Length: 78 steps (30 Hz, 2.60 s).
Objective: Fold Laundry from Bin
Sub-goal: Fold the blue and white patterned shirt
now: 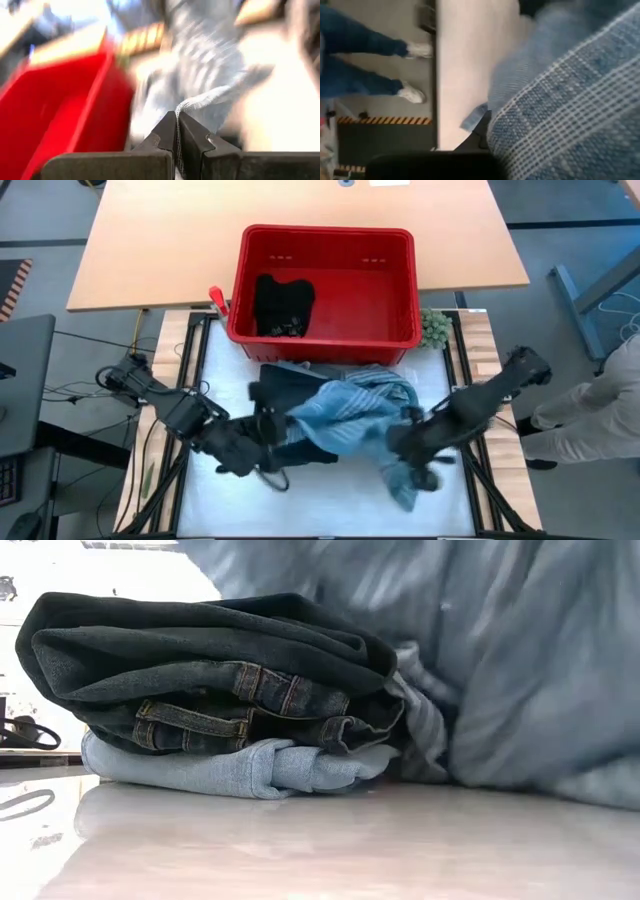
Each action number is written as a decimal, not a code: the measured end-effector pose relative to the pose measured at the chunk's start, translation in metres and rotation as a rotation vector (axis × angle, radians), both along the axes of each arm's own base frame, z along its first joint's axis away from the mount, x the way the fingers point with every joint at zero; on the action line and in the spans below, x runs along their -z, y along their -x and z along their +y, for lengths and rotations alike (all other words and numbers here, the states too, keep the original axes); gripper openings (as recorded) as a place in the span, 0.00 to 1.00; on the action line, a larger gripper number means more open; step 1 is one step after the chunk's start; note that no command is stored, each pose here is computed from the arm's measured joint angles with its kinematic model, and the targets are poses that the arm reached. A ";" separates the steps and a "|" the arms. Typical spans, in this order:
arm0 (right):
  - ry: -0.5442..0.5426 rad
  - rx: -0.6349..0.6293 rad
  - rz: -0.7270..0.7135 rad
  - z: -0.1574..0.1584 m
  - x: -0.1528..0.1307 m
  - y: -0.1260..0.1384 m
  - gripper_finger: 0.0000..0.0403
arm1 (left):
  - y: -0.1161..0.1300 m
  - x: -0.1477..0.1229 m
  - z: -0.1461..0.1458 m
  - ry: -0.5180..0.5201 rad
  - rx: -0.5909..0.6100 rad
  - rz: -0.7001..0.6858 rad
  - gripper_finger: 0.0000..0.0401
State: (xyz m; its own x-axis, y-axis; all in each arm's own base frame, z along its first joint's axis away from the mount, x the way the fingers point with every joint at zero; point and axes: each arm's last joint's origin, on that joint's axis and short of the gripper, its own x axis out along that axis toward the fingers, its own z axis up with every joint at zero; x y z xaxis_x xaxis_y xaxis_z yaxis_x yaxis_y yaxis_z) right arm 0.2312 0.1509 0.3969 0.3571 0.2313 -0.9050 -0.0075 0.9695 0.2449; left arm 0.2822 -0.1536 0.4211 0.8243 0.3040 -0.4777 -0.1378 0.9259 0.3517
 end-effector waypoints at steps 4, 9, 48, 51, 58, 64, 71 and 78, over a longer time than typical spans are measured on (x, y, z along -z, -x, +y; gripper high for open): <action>-0.081 -0.027 -0.176 -0.016 -0.076 0.031 0.07 | -0.016 -0.039 -0.012 0.036 0.145 -0.339 0.00; -0.215 -0.128 -0.518 -0.032 -0.139 0.065 0.07 | -0.017 -0.079 -0.020 0.114 0.470 -0.712 0.00; 0.381 0.353 -0.382 -0.213 -0.024 -0.012 0.08 | 0.065 -0.002 0.103 0.121 -0.717 -0.063 0.00; 0.400 0.404 -0.366 -0.232 -0.015 -0.027 0.08 | 0.059 0.010 0.113 0.095 -0.752 -0.026 0.00; 0.397 0.476 -0.205 -0.266 0.017 -0.048 0.14 | 0.049 0.046 0.133 0.128 -0.841 0.112 0.00; 0.365 0.510 -0.075 -0.261 0.006 -0.033 0.34 | 0.047 0.066 0.144 0.146 -0.861 0.214 0.00; 0.274 0.627 -0.096 -0.225 -0.021 0.016 0.59 | 0.042 0.067 0.146 0.142 -0.820 0.215 0.00; 0.175 0.677 -0.279 -0.174 0.018 0.046 0.65 | 0.041 0.067 0.149 0.139 -0.824 0.214 0.00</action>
State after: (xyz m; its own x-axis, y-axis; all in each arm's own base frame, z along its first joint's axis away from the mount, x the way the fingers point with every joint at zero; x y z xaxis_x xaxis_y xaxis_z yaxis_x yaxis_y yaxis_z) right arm 0.1851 -0.0232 0.3785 0.5915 -0.2595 -0.7634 0.5652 0.8087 0.1631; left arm 0.2409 -0.0043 0.3541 0.2542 0.6926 -0.6750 -0.7284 0.5963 0.3375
